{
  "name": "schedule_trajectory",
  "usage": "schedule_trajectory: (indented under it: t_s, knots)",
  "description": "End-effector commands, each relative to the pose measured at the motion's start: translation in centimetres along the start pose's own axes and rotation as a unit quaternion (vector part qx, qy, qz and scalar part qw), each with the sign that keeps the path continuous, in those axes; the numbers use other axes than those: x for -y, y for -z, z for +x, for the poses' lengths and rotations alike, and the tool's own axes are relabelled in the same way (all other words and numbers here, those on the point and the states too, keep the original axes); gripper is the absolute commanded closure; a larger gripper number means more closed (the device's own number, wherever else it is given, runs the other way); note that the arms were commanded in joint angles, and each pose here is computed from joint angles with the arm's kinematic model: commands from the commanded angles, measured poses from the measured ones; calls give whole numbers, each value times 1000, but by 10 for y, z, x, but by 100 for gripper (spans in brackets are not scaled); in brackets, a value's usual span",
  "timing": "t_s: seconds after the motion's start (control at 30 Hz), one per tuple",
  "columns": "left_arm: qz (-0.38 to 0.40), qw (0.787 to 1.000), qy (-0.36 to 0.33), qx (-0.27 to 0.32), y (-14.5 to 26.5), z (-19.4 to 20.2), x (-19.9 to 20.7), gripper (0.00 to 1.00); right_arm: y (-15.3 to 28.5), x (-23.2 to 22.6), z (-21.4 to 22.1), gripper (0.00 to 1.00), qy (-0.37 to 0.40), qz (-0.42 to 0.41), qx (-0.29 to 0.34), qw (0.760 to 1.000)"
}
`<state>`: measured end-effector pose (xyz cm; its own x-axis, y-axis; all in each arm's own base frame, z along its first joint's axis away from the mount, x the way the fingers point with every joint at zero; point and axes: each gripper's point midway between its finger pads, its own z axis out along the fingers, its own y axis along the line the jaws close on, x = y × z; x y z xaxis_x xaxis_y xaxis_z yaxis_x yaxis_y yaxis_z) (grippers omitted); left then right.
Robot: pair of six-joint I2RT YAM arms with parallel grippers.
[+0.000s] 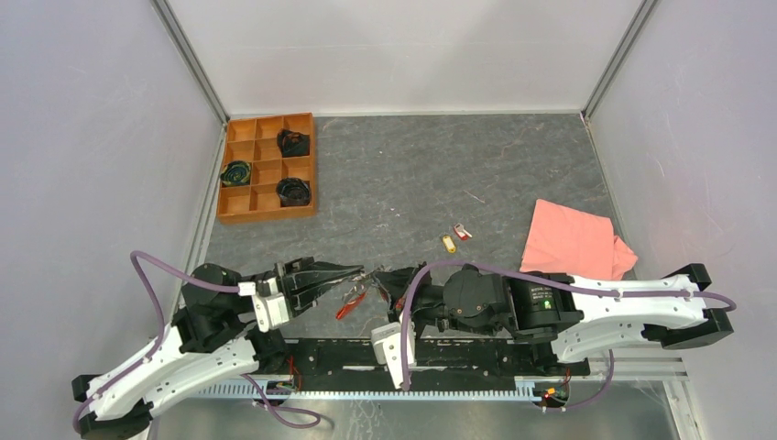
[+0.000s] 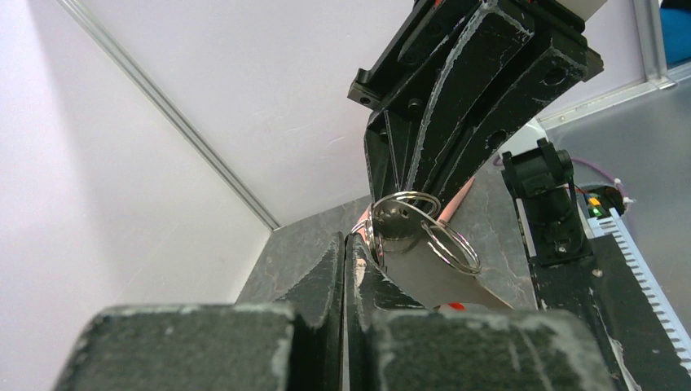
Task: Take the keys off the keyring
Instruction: Remove the key from the keyring.
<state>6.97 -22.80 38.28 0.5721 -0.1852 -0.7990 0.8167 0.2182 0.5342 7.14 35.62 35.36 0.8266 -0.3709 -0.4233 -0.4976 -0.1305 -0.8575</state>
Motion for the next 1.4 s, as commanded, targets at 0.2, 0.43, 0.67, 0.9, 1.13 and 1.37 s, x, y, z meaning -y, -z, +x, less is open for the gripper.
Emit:
schedule_trajectory:
  t_s: [0.2,0.43,0.67,0.9,1.13,1.37]
  knots:
    - [-42,997,9,58,0,-24,-15,98,17,31,-15,100,1,46,14,999]
    - [-58,997,30,50,-1,-16,-18,98,24,37,-24,100,11,66,21,998]
    - [-77,995,50,43,-3,-9,-22,98,29,39,-27,100,16,85,19,996]
    - [-138,985,85,54,-1,-6,-40,98,19,23,-22,100,16,70,5,997]
    - [-201,964,149,87,2,-5,-57,98,12,16,-20,100,13,70,0,997]
    - [-240,940,215,111,1,-2,-69,98,7,10,-13,100,17,68,-16,997]
